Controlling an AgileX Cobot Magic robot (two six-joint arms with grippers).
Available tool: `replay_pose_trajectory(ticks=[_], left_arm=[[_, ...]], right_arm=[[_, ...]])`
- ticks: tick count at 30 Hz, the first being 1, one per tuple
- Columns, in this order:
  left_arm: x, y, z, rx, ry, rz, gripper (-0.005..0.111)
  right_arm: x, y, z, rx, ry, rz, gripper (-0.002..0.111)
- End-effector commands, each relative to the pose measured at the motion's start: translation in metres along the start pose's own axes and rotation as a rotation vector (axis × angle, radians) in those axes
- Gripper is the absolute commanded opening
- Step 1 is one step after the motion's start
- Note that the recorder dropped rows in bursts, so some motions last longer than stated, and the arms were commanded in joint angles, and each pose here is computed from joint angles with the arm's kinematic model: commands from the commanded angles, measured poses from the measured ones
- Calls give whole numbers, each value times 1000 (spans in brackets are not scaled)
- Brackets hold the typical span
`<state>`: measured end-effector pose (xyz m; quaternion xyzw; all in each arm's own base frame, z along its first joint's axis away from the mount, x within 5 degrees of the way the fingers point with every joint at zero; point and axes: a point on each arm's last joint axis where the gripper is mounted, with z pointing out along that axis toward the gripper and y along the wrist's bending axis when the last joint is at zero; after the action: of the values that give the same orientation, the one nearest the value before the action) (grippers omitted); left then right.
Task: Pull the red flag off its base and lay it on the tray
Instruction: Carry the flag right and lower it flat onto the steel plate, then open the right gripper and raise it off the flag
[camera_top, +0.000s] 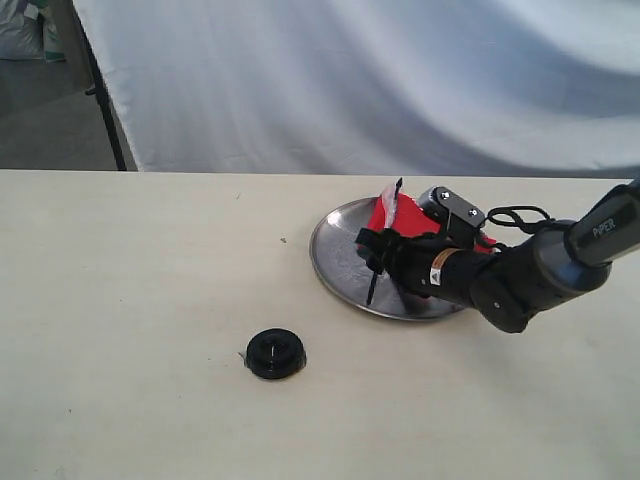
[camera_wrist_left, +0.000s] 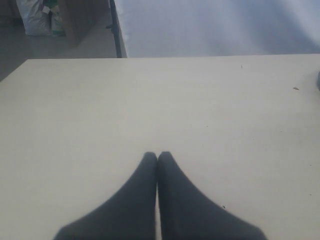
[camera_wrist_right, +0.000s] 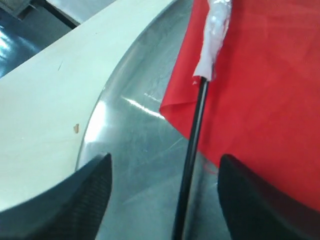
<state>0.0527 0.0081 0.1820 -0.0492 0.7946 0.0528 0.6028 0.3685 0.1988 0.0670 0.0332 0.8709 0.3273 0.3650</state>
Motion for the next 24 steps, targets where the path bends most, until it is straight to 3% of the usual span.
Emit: replay_pose_trajectory(ticks=[1, 5, 18, 20, 24], left_arm=[[0, 0, 0, -2, -8, -4, 0], [0, 0, 0, -2, -8, -4, 0], [0, 0, 0, -2, -8, -4, 0], [0, 0, 0, -2, -8, -4, 0], [0, 0, 0, -2, -8, -4, 0]], right_arm=[[12, 4, 1, -101, 62, 68, 67], [5, 14, -4, -162, 46, 106, 67], [-16, 37, -22, -237, 19, 5, 65], [-17, 40, -24, -248, 26, -22, 55], [-18, 47, -29, -278, 49, -97, 18]])
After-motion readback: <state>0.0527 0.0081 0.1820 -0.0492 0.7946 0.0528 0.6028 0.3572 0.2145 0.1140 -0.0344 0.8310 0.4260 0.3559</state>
